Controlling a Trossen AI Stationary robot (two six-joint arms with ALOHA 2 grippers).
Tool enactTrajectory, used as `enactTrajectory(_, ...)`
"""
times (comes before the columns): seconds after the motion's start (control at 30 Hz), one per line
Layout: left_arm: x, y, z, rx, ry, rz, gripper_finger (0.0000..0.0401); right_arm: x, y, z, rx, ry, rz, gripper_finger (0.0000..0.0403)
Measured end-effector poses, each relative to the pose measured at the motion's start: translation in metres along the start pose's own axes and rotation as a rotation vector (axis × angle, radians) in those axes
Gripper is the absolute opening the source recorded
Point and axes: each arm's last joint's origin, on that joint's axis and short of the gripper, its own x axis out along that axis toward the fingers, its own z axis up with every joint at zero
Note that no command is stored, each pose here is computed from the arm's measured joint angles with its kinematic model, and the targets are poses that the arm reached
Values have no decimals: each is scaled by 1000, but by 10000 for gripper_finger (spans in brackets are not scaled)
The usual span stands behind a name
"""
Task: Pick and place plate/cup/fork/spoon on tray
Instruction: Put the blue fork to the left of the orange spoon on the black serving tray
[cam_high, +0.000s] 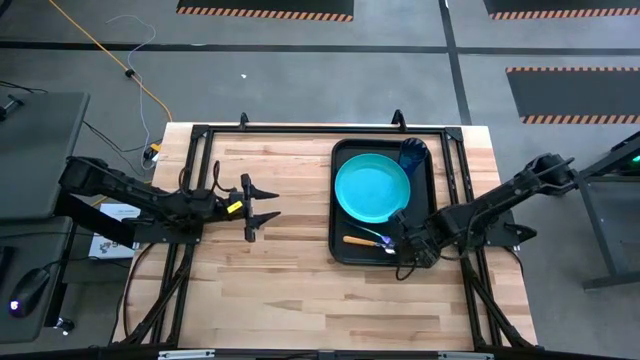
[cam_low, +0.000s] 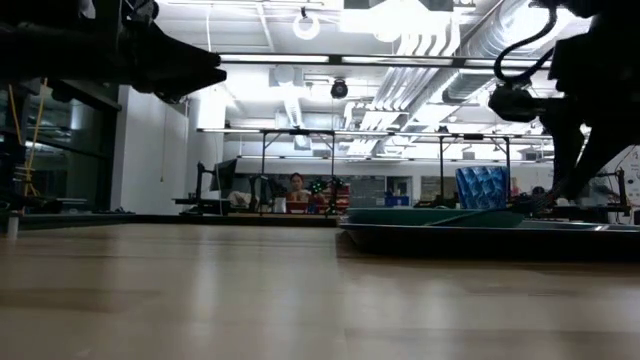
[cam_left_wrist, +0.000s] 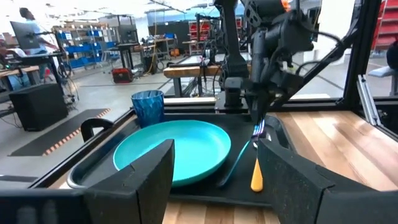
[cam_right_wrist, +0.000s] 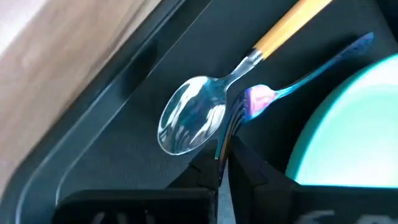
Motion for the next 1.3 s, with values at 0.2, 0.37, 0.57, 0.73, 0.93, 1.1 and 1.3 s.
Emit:
enactTrajectory(0.2,0,0,4,-13,-47,4,221,4,-1,-1,-84,56,-42,1)
enactTrajectory(0.37,0,0,4,-13,-46,4,221,4,-1,-2,-93,62,-42,1)
enactTrajectory(0.57,0,0,4,-13,-46,4,221,5,-1,-2,-63,66,-48,4)
enactTrajectory(0.73,0,0,4,-12,-45,4,220,5,0,-3,-32,68,-32,15)
enactTrajectory(0.93,0,0,4,-12,-45,4,220,5,1,-3,-7,66,-14,25)
enactTrajectory(1.1,0,0,4,-12,-45,4,220,5,1,-3,-7,66,-16,33)
enactTrajectory(1.3,0,0,4,-11,-45,10,219,6,1,-3,7,69,-19,46)
